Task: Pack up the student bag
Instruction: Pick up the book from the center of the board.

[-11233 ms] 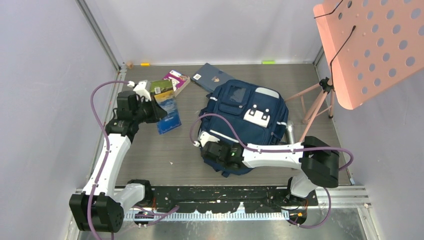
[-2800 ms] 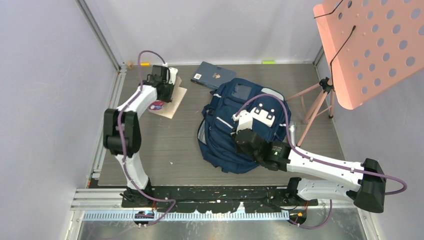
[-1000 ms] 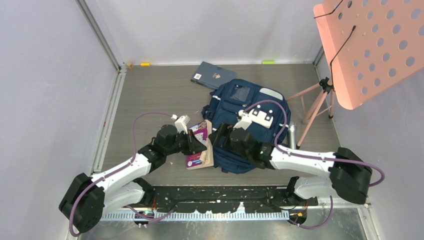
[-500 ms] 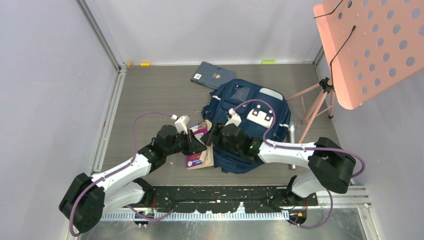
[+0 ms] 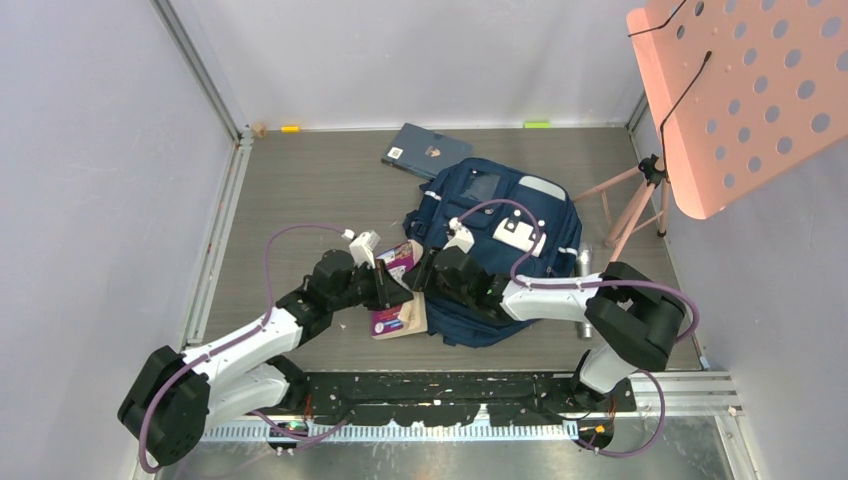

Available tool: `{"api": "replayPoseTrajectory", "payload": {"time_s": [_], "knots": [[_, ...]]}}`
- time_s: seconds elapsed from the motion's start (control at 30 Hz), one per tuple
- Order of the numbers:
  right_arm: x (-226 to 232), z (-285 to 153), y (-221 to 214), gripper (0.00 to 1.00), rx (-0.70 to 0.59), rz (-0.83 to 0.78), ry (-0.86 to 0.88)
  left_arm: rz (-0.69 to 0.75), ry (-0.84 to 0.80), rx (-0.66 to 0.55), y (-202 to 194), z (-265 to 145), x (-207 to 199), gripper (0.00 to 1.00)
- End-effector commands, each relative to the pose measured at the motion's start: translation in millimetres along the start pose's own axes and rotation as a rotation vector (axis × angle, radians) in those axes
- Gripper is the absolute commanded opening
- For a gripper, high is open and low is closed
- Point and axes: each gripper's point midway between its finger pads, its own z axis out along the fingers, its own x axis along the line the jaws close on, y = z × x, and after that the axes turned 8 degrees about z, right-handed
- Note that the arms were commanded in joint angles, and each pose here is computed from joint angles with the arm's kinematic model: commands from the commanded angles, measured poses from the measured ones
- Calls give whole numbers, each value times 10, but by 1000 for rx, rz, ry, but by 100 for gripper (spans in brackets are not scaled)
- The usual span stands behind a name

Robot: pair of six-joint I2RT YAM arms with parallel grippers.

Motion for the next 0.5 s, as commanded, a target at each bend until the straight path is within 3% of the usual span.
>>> {"api": "replayPoseTrajectory", "payload": {"time_s": [0.0,0.07,0.13,0.2,0.3,0.37,0.47], "knots": [[214,-4,171,32,-63,14,66,73,-68,-50,166,-42,-189,0],[237,-60,256,13,-95,5,74,89,-53,-45,184,-85,-192,10],[249,-135,347,2,-127,-6,83,109,-38,-36,204,-152,-212,35],[346,-241,464,1,-158,-19,113,127,5,-9,193,-254,-189,56],[561,-499,688,0,-222,-46,177,170,53,-23,297,-441,-211,75],[705,-706,845,0,-267,-61,223,195,74,-70,446,-605,-273,84],[928,-1044,1030,0,-320,-98,310,207,67,-141,667,-829,-415,89]]}}
